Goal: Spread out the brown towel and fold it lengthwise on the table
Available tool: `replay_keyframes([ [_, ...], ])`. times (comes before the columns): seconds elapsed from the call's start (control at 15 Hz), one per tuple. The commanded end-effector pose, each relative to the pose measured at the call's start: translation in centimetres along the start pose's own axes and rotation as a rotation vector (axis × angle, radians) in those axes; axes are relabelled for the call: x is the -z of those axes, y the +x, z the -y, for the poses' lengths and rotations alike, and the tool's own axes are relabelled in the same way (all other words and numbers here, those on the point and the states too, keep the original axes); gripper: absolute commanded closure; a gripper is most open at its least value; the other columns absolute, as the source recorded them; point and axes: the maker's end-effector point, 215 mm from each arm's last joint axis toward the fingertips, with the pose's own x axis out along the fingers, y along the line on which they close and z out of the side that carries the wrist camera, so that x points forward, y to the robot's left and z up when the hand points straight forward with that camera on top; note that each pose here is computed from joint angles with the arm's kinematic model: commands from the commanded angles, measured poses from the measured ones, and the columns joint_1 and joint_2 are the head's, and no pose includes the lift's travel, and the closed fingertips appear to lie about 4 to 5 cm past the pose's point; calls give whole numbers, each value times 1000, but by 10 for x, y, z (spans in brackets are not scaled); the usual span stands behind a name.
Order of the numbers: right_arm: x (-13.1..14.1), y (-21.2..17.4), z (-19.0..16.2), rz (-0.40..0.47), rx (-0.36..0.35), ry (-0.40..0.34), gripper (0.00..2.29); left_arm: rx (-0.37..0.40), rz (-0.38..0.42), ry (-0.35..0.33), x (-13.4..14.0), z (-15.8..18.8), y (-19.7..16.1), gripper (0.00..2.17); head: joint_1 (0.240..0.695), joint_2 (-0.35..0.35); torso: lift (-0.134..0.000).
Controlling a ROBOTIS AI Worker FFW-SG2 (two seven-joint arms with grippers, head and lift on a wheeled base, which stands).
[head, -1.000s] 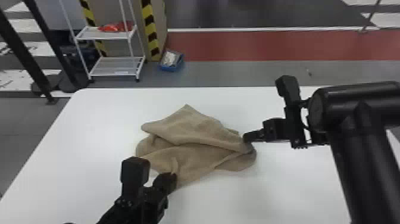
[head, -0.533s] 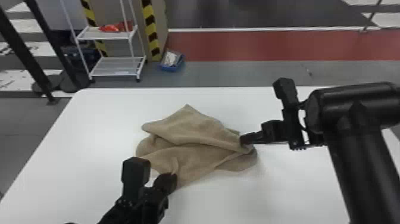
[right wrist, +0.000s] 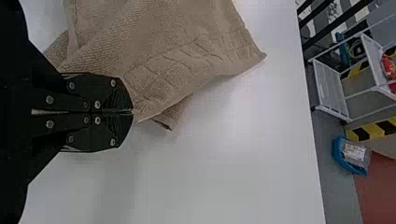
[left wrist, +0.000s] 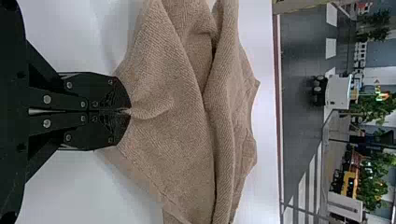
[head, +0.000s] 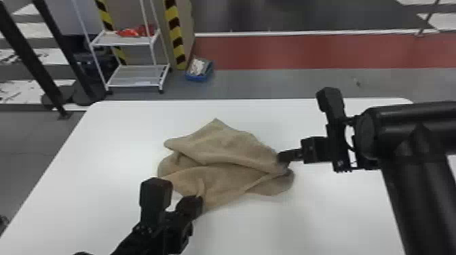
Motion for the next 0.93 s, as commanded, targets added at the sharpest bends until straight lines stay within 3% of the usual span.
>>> replay_keyframes([
  [0.0,-9,-20,2,52,0,20,1507,-26,11,4,-6,-12,-2,1710,695,79,-124],
  [0.47,-44,-102,67,292,48,159,1507,-75,18,9,-10,-37,-5,1713,695,31,-124],
  [0.67,-43,-124,86,349,49,215,1507,-105,23,9,-13,-54,-8,1713,695,0,-124],
  [0.87,-35,-133,101,375,57,249,1507,-156,14,56,-21,-70,-6,1713,695,-13,-124],
])
